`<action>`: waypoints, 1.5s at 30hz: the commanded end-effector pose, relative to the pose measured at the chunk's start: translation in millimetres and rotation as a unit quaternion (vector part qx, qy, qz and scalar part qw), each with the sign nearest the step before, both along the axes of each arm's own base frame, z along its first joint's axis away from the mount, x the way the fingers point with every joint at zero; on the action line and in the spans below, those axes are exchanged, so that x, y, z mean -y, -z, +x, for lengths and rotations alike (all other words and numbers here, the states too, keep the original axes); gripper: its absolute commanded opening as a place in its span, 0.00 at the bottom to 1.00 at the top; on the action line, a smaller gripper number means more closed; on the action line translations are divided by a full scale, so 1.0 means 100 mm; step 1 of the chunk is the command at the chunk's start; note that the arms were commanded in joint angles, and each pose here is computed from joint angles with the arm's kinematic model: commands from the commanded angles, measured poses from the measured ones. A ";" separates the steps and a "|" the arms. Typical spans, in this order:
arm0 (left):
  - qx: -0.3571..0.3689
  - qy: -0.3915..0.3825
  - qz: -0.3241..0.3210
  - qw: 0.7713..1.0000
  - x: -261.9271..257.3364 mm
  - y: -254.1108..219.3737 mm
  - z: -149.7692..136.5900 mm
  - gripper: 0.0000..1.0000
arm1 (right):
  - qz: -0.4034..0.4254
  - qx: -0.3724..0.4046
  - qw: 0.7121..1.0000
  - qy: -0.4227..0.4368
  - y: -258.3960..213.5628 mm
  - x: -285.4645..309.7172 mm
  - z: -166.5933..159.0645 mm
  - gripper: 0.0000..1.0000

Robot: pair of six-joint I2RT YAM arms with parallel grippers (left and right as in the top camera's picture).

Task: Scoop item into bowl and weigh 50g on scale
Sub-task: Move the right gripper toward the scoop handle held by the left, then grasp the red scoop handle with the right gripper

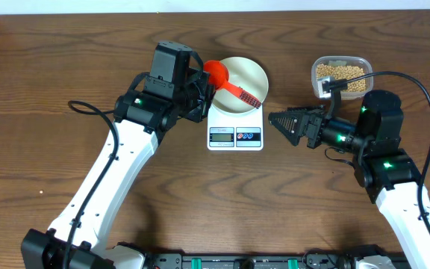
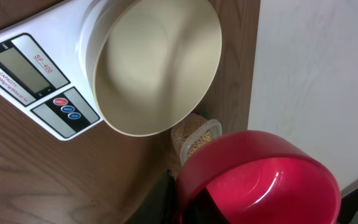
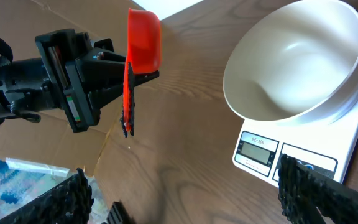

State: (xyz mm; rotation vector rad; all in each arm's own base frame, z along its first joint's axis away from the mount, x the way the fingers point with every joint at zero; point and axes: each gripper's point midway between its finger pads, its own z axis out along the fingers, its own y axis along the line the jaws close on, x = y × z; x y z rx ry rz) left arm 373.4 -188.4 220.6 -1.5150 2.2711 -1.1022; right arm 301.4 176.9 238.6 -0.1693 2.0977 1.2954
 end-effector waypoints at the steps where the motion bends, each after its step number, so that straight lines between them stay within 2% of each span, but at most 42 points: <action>1: -0.004 -0.009 -0.002 1.000 0.02 0.00 0.01 0.07 | 0.008 -0.001 1.000 -0.002 -0.08 -0.04 0.00 0.95; 7: -0.013 -0.014 -0.013 1.000 0.12 -0.01 -0.03 0.07 | 0.013 -0.005 1.000 0.000 -0.09 -0.04 0.01 0.95; 24: -0.012 -0.041 0.010 0.999 0.12 0.07 0.00 0.07 | 0.012 -0.014 1.000 0.000 -0.04 -0.04 0.03 0.95; 35: -0.025 -0.047 0.007 0.999 0.15 0.14 0.01 0.07 | 0.013 -0.006 1.000 -0.026 0.04 -0.23 0.08 0.97; 45: -0.025 -0.055 0.008 0.998 0.14 0.15 0.03 0.07 | 0.017 0.006 1.000 -0.025 0.07 -0.26 0.21 0.85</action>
